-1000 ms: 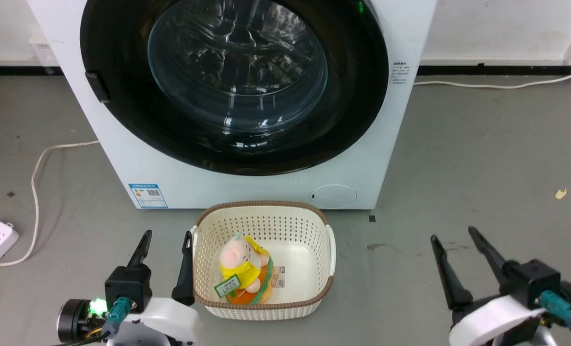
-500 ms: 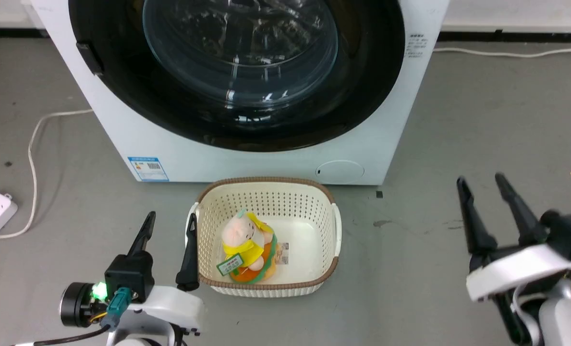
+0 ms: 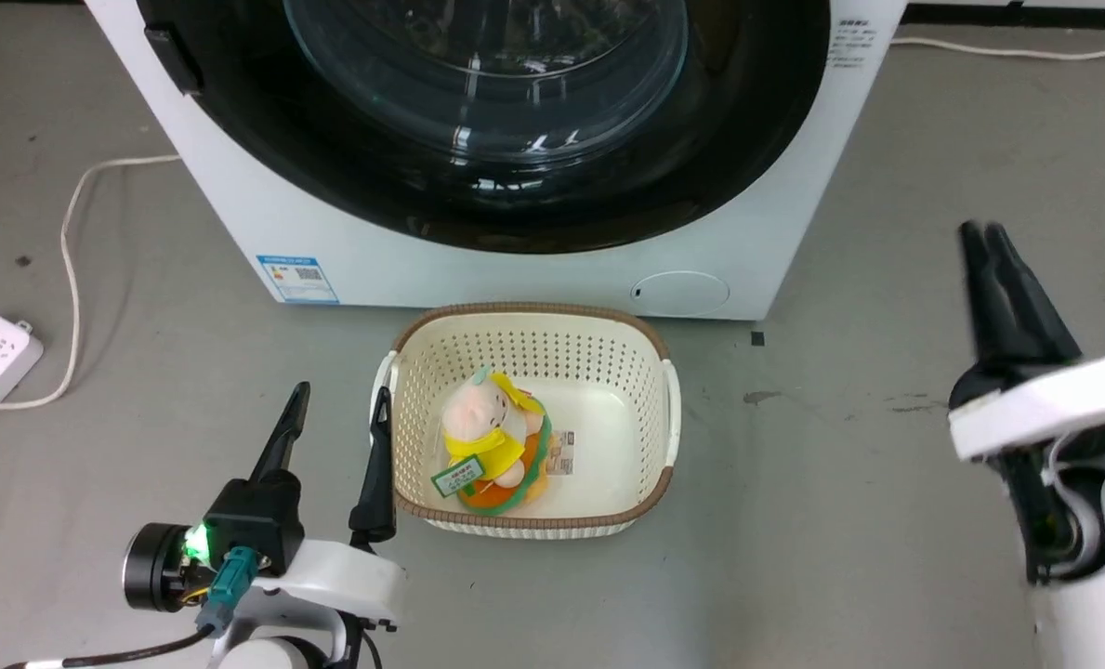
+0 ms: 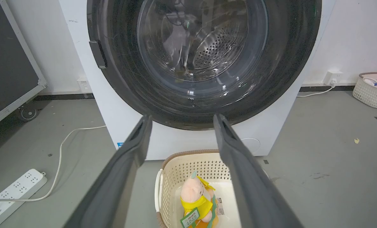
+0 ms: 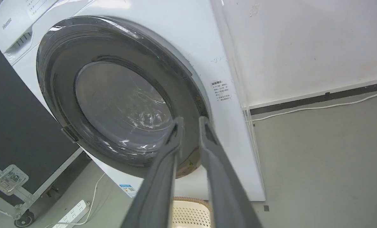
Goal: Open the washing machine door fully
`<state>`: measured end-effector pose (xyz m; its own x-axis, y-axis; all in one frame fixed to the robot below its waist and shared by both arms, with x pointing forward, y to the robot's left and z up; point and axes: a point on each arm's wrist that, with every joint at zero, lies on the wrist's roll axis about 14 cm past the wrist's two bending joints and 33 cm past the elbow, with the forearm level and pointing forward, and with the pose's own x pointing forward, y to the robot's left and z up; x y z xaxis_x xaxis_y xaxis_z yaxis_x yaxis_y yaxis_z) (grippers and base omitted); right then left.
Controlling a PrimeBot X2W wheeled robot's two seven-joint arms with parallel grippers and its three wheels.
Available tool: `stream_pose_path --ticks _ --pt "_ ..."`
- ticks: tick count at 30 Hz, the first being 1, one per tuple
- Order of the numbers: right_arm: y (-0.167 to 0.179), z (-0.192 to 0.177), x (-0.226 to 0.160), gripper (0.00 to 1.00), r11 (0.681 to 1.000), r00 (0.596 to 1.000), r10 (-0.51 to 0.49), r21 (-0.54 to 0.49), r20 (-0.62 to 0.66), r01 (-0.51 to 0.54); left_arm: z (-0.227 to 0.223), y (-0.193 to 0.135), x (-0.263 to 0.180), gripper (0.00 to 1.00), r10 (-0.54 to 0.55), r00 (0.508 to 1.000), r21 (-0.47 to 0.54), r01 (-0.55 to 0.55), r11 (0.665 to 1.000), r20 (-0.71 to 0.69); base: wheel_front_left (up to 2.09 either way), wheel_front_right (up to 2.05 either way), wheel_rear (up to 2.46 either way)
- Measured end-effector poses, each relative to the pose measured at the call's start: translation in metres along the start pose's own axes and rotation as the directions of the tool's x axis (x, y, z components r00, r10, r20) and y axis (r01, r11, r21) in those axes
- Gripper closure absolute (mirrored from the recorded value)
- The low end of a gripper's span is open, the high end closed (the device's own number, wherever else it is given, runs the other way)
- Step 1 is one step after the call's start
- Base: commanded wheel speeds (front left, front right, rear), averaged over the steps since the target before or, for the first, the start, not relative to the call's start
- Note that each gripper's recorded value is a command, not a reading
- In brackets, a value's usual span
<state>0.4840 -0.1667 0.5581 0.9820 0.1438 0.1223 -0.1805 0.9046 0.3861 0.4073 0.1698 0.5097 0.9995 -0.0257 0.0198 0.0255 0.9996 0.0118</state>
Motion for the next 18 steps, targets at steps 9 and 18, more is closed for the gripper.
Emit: stream_pose_path --ticks 9,18 --pt "-0.012 -0.006 0.034 1.0 0.987 0.999 -0.033 0.156 -0.037 0.038 -0.004 0.001 0.004 0.0 0.003 1.0 -0.005 -0.003 1.0 -0.002 0.0 0.0 0.0" --pt "-0.023 -0.023 0.077 1.0 0.954 0.99 -0.043 0.289 -0.134 0.08 -0.011 0.004 0.01 0.0 0.012 1.0 -0.011 -0.012 1.0 -0.006 0.0 0.0 0.0"
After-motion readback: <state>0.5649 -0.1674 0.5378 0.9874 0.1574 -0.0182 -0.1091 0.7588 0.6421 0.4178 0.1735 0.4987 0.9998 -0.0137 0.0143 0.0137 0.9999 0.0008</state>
